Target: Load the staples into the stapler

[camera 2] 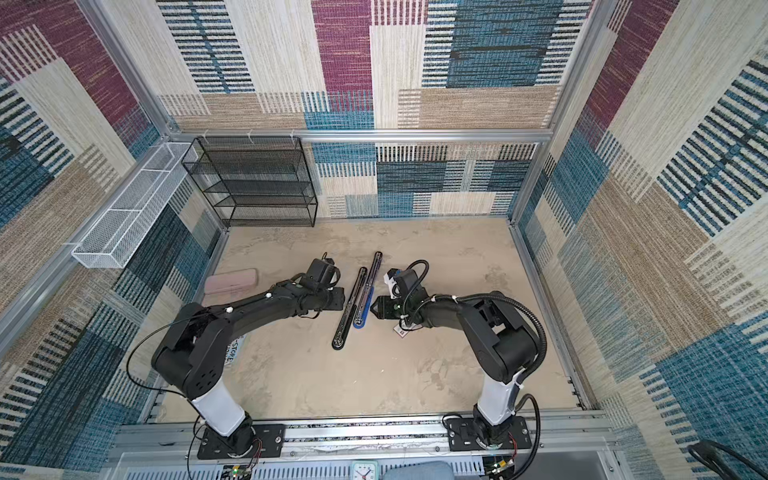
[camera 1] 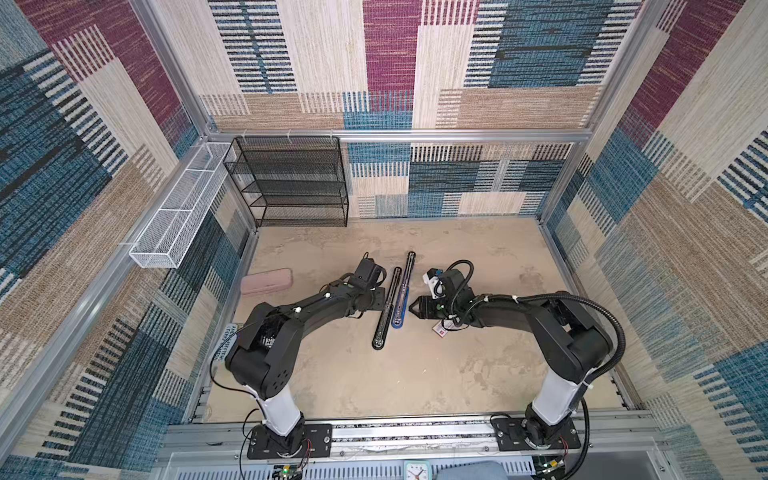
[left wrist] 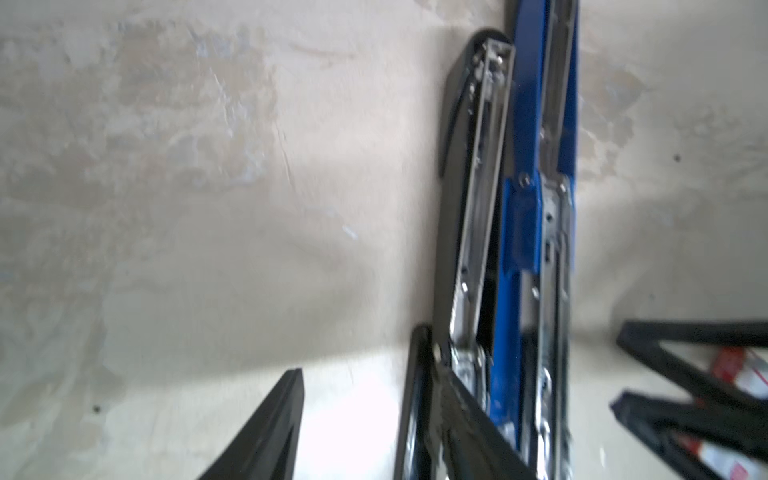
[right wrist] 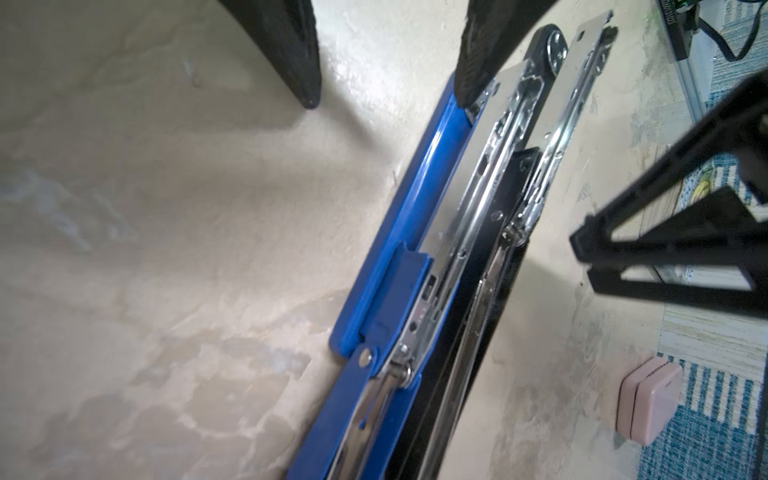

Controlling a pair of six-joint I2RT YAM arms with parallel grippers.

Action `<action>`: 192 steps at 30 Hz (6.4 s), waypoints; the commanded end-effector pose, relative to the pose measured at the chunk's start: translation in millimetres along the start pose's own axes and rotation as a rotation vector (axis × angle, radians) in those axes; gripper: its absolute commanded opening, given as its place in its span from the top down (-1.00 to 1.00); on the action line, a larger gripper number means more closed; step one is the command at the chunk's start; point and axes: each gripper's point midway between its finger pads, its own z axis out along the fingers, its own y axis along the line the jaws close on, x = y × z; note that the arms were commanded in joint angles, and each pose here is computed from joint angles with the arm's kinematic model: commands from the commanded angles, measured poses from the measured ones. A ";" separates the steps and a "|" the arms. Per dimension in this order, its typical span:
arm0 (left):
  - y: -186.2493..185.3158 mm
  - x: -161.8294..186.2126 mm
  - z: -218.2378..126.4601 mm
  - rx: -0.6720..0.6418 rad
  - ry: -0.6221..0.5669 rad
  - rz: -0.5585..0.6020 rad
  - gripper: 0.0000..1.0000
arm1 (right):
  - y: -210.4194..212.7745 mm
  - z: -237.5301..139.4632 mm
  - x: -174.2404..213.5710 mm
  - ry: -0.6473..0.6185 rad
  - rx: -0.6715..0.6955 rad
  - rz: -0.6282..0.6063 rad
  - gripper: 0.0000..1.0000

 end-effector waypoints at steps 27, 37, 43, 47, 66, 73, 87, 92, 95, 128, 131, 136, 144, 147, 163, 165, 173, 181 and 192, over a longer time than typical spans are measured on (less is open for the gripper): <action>-7.0 59.2 3.1 -0.157 0.048 0.161 0.20 | -8.2 54.5 -47.5 0.006 0.113 0.111 -0.01; 4.3 33.4 33.5 -0.172 0.059 0.128 0.35 | -49.2 40.4 -72.9 -0.048 0.194 0.175 0.13; 11.5 7.4 48.3 -0.194 0.052 0.122 0.44 | -58.3 36.6 -82.2 -0.062 0.203 0.186 0.13; 16.2 -10.1 55.8 -0.211 0.043 0.134 0.45 | -49.9 37.3 -82.5 -0.056 0.161 0.190 0.15; 9.8 -14.7 -23.2 -0.100 -0.002 0.071 -0.12 | -4.2 -14.6 -68.9 -0.103 0.101 0.130 -0.18; -50.0 29.1 -55.7 0.173 0.083 0.093 -0.09 | -37.6 -70.5 -44.8 -0.145 0.192 0.129 -0.12; -145.6 108.1 -27.5 0.365 0.285 0.209 -0.08 | -83.1 -75.4 16.3 -0.061 0.242 0.103 -0.02; -149.1 112.4 -18.1 0.357 0.292 0.201 -0.08 | -74.6 -66.8 26.6 -0.012 0.168 0.092 0.07; -143.9 112.3 -15.9 0.336 0.279 0.184 -0.08 | -58.6 -66.5 37.9 0.027 0.077 0.071 0.15; -129.5 73.3 22.7 0.292 0.216 0.057 0.16 | -36.2 -78.5 72.0 0.015 0.021 0.114 0.16; -130.9 76.9 27.2 0.296 0.235 0.056 0.32 | -38.3 -77.8 74.6 0.022 0.028 0.116 0.16; -130.6 82.5 29.6 0.302 0.253 0.063 0.74 | -41.3 -78.3 76.5 0.023 0.040 0.124 0.16; -128.6 83.3 22.5 0.307 0.249 0.054 1.00 | -50.4 -75.2 72.9 0.037 0.102 0.135 0.18; -128.1 84.3 21.5 0.307 0.251 0.046 1.00 | -49.4 -71.4 71.9 0.049 0.106 0.140 0.22; -124.8 83.0 16.0 0.310 0.220 -0.024 1.00 | -55.0 -58.8 98.2 0.164 0.214 0.109 0.36; -122.8 84.0 15.9 0.305 0.216 -0.029 1.00 | -58.0 -59.0 101.9 0.177 0.235 0.100 0.38; -120.1 86.2 16.0 0.303 0.211 -0.036 1.00 | -72.7 -64.0 105.8 0.213 0.361 0.068 0.53; -116.3 87.6 13.9 0.295 0.204 -0.040 1.00 | -84.2 -75.2 108.2 0.228 0.458 0.039 0.67; -113.8 90.0 12.5 0.294 0.202 -0.044 1.00 | -68.3 -85.5 96.0 0.172 0.410 0.060 0.78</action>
